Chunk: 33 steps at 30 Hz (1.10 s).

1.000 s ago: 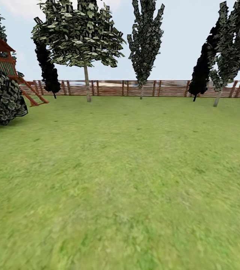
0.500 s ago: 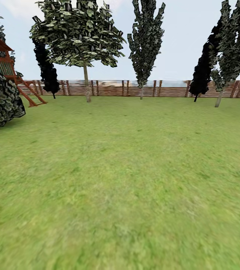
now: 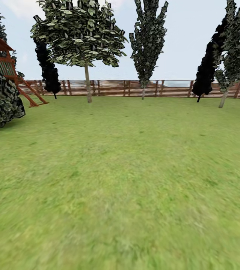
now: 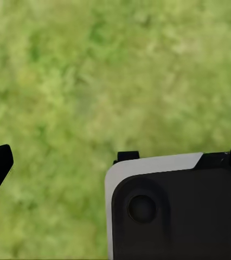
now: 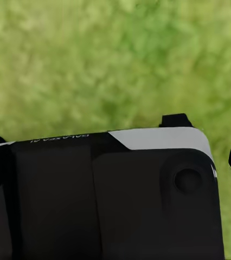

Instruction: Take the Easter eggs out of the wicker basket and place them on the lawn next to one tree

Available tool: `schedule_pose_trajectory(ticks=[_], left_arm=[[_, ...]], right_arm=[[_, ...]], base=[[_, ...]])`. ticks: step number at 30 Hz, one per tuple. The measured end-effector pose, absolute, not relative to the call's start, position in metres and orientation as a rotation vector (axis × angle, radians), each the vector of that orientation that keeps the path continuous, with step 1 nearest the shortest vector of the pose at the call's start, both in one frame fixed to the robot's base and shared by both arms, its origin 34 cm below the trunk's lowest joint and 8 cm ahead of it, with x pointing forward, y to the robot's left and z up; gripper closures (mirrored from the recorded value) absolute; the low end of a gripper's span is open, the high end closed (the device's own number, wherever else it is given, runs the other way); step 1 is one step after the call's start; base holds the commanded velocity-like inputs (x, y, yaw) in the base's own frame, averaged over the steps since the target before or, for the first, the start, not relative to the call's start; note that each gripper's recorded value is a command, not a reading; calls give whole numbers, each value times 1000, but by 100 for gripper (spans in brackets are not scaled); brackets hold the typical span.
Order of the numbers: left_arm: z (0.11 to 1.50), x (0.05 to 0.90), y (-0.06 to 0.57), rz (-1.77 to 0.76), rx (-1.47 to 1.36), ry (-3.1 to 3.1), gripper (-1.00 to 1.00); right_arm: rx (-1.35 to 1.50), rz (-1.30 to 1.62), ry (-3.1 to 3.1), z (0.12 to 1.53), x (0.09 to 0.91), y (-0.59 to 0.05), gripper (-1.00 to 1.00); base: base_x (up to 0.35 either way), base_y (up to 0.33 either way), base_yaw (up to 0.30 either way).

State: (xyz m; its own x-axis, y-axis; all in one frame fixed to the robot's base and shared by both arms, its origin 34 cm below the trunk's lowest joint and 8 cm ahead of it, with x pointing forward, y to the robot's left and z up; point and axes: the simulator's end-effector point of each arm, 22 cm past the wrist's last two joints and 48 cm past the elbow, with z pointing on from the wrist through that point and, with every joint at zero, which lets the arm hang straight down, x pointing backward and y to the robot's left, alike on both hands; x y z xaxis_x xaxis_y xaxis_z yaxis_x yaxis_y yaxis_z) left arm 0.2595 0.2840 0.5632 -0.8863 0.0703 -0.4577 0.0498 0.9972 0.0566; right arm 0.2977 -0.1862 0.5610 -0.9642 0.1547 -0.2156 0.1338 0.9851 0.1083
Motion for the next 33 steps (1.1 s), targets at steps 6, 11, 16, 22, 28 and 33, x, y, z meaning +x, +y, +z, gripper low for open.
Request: schedule_pose_trajectory(ticks=[6, 11, 16, 22, 28, 33], left_arm=[[563, 259, 284, 59, 85, 2665, -100], [562, 257, 284, 59, 85, 2669, -100], [562, 256, 284, 59, 85, 2673, -100], [561, 254, 284, 60, 85, 2677, -100], [561, 254, 284, 61, 85, 2678, -100], [561, 254, 284, 61, 85, 2678, -100]], right_arm=[[214, 137, 2908, 561, 297, -185, -100], [214, 138, 2914, 560, 295, -185, -100], [214, 138, 2918, 559, 293, -185, -100], [214, 137, 2922, 559, 292, -185, -100], [215, 137, 2923, 558, 291, -185, -100], [216, 140, 2923, 558, 291, -185, -100]], base=[[337, -31, 225], [315, -127, 249], [284, -183, 248], [265, -211, 182], [247, -230, 35], [243, -166, -51]])
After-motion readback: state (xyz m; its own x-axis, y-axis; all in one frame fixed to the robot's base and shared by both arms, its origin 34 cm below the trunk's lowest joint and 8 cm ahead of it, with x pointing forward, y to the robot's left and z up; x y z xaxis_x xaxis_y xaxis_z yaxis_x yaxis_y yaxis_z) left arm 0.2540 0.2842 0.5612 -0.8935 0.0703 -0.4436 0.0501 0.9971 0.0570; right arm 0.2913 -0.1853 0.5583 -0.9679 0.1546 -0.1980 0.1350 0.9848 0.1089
